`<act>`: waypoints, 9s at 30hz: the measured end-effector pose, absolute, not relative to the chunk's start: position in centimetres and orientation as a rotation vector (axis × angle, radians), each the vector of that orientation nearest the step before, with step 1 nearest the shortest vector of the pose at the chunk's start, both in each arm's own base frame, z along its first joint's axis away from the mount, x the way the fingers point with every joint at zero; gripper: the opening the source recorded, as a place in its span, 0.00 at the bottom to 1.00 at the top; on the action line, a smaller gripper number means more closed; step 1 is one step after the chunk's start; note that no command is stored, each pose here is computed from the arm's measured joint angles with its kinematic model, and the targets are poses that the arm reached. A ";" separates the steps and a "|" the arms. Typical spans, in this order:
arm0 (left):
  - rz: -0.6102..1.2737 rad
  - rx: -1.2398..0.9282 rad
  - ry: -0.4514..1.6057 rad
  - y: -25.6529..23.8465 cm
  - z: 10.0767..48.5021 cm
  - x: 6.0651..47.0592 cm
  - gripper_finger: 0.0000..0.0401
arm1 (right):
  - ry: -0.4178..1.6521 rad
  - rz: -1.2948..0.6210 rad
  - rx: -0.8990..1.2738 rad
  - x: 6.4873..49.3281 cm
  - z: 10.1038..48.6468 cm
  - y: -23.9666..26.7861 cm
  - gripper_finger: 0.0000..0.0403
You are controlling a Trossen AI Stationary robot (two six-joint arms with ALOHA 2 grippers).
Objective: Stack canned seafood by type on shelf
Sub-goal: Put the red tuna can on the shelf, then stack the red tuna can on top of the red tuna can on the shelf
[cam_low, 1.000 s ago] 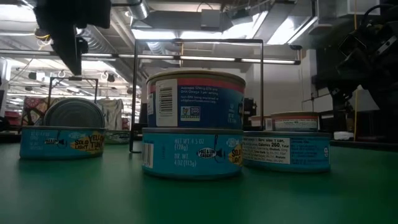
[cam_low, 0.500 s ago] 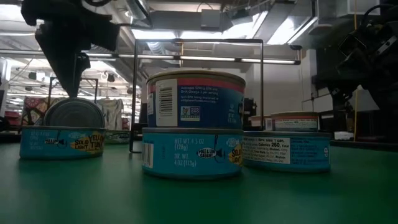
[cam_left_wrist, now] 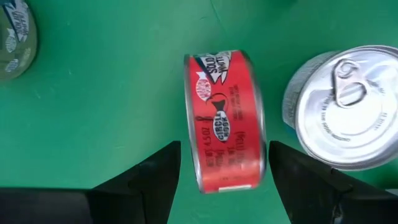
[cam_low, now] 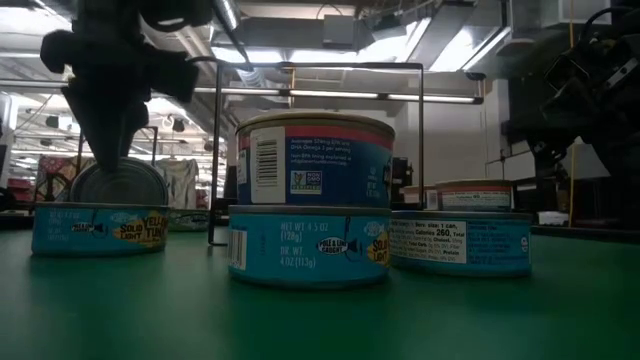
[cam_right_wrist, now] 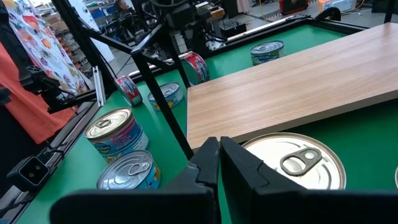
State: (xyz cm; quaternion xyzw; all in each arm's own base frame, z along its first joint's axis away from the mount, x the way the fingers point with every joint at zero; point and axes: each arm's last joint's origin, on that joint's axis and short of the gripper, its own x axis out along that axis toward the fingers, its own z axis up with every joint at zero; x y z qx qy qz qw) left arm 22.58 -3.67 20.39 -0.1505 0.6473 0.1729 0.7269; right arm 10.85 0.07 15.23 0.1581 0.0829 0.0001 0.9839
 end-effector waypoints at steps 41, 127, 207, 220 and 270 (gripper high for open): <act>0.670 0.575 1.225 1.6 29.0 25.5 0.36 | 0.167 0.001 0.308 10.9 15.2 0.1 0.05; 0.557 0.491 1.227 7.1 26.2 24.8 0.60 | 0.161 -0.034 0.307 10.9 15.2 0.0 0.05; 0.214 -0.570 1.503 -17.8 19.3 23.3 0.42 | 0.161 -0.033 0.307 10.9 15.2 0.0 0.05; 0.255 -0.391 1.536 -14.6 24.0 25.3 0.32 | 0.161 -0.033 0.307 10.9 15.2 0.0 0.05; 0.525 0.682 1.370 18.1 22.2 39.0 0.35 | 0.162 -0.033 0.304 10.9 15.2 0.0 0.05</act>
